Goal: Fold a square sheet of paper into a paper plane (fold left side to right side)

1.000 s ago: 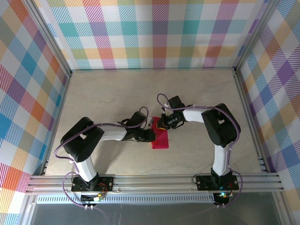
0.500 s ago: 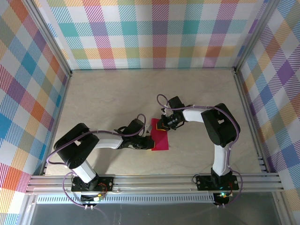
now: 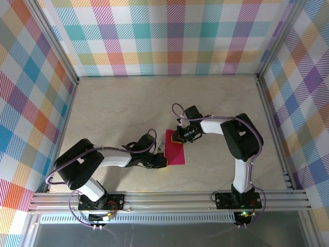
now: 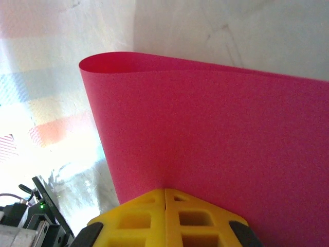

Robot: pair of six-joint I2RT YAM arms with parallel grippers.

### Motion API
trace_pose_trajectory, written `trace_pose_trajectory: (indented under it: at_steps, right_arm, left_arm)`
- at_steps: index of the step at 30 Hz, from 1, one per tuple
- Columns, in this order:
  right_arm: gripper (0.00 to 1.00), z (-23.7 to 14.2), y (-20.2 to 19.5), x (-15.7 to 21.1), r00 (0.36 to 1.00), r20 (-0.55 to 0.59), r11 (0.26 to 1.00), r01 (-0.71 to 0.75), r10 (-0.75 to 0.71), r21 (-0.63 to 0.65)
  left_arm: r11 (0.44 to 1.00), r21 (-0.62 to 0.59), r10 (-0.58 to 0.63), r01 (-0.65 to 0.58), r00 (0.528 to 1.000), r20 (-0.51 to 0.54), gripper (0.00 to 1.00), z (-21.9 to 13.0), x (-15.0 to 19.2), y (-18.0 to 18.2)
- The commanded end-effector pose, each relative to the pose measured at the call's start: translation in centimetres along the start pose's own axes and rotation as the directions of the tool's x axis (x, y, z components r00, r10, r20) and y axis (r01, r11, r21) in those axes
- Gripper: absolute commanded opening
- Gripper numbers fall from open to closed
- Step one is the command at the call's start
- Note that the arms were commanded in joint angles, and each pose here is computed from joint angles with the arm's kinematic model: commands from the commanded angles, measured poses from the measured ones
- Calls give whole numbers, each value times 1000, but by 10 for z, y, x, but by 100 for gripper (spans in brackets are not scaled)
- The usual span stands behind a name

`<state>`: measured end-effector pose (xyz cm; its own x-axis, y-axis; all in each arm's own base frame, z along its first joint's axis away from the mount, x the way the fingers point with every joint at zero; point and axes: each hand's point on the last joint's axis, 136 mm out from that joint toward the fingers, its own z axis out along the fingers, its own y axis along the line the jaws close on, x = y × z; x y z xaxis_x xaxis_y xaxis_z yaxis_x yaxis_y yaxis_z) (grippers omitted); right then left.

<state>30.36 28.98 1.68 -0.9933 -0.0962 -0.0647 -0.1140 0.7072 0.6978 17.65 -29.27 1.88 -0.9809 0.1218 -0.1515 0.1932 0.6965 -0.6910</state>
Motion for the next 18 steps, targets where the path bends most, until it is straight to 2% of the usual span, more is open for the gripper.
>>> trace_pose_trajectory:
  at_steps: [1, 9, 18]
  right_arm:
    - [0, 3, -21, -1, 1000, 21, 999, 10, -11, 52]
    - [0, 1, -11, 1, 999, 34, 999, 39, -40, 24]
    - [0, 2, -8, 1, 998, 33, 999, 46, -46, 21]
  left_arm:
    - [1000, 11, -1, 2, 998, -56, 0, -11, 11, -11]
    - [998, -3, 69, -69, 997, 33, 0, -31, -47, -29]
    - [995, -68, 73, -71, 997, 34, 0, -3, -88, -17]
